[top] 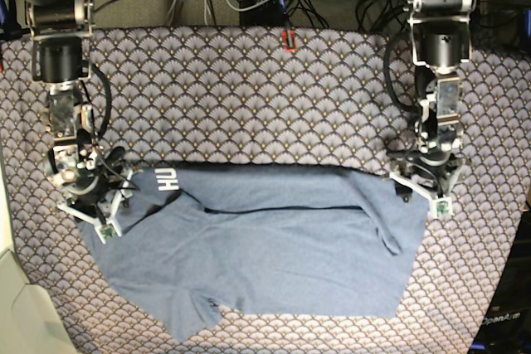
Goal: Fold the T-shirt properly
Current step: 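Regrasp the folded edge with both grippers, then drag the folded shirt back toward the robot with both grippers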
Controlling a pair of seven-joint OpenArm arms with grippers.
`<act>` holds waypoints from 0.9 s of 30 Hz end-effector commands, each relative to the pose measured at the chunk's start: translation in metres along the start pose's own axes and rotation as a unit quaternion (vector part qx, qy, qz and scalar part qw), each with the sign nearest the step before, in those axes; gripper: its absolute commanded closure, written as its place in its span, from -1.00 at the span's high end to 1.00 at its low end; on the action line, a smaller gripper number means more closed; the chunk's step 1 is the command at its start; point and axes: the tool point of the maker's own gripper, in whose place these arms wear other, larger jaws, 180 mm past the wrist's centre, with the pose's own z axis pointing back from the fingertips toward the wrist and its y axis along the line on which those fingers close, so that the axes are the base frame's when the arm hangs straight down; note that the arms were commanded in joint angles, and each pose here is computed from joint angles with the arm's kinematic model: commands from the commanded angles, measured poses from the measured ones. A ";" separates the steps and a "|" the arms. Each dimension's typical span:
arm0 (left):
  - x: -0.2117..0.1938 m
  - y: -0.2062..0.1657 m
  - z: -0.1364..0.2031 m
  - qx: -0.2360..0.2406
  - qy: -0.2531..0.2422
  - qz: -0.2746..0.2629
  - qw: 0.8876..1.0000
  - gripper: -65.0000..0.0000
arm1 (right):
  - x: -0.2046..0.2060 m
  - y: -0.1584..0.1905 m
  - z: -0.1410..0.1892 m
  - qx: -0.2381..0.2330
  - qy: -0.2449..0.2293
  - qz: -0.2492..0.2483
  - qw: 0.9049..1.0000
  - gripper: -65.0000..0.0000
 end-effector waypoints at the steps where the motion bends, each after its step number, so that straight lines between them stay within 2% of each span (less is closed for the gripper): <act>1: 0.021 0.008 -0.001 0.009 -0.025 0.002 1.000 0.22 | 0.020 -0.019 0.004 -0.020 -0.027 0.001 0.999 0.01; 6: 0.016 0.026 -0.002 0.028 -0.020 0.031 0.999 0.22 | 0.017 -0.023 0.005 -0.023 -0.023 0.003 0.999 0.01; 13: -0.002 0.026 -0.005 0.029 0.004 0.035 0.999 0.21 | 0.018 -0.024 0.006 -0.024 -0.025 0.004 0.999 0.01; 15: 0.004 0.024 -0.006 0.027 -0.001 0.035 0.999 0.20 | 0.018 -0.024 0.006 -0.024 -0.025 0.004 0.999 0.01; 17: 0.006 0.023 -0.007 0.026 -0.003 0.036 0.999 0.03 | 0.018 -0.024 0.006 -0.024 -0.025 0.005 0.999 0.01; 23: 0.008 0.021 -0.007 0.025 -0.004 0.036 0.999 -0.98 | 0.013 -0.024 0.013 -0.029 -0.027 0.014 0.999 0.01; 27: 0.009 0.022 -0.007 0.026 -0.007 0.037 0.999 -0.96 | 0.015 -0.030 0.020 -0.038 -0.035 0.017 0.999 0.01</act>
